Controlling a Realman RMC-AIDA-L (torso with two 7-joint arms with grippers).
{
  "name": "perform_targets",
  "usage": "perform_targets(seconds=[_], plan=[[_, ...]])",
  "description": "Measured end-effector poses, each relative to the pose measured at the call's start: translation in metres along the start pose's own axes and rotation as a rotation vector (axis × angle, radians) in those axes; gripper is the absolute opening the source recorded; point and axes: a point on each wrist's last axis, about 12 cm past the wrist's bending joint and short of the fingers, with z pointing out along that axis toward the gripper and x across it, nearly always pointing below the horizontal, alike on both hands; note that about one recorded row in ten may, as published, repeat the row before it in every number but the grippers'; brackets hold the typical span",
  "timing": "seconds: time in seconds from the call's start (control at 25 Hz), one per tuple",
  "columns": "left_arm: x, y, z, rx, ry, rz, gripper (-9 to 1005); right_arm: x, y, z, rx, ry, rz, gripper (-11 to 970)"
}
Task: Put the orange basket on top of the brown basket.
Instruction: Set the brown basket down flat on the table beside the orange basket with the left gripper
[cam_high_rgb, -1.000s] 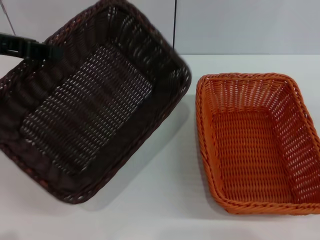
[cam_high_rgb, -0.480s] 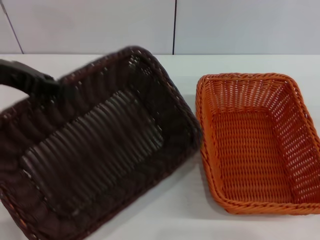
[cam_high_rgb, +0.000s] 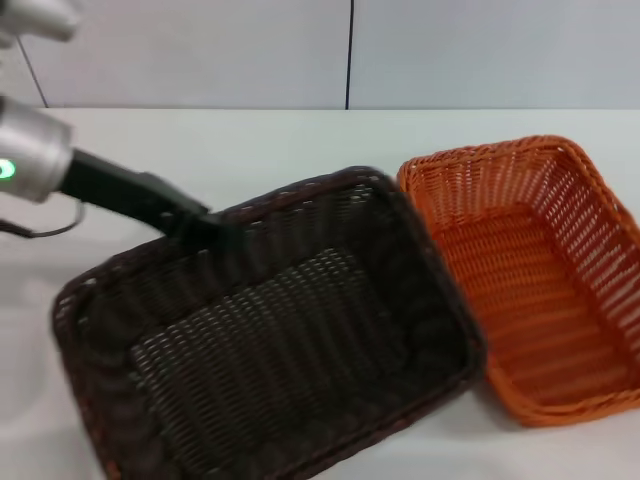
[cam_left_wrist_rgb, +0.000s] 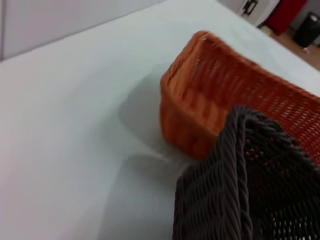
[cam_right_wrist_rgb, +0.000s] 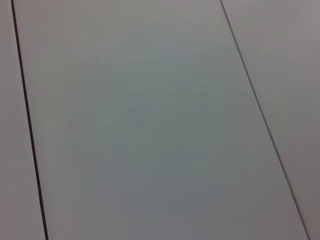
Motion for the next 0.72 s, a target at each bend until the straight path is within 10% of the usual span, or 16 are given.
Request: perform_targets(seconds=[0.32,0.72], plan=[[-0.026,-0.007,0.051,0.009,0.054,0.049,212,0.002,-0.004,-0.004,0.009,0.009,-0.002,574],[-0.038,-0.017,0.06,0.023,0.038,0.083,212,0.002,-0.006,-0.006,0.014,0.014,-0.001,575]])
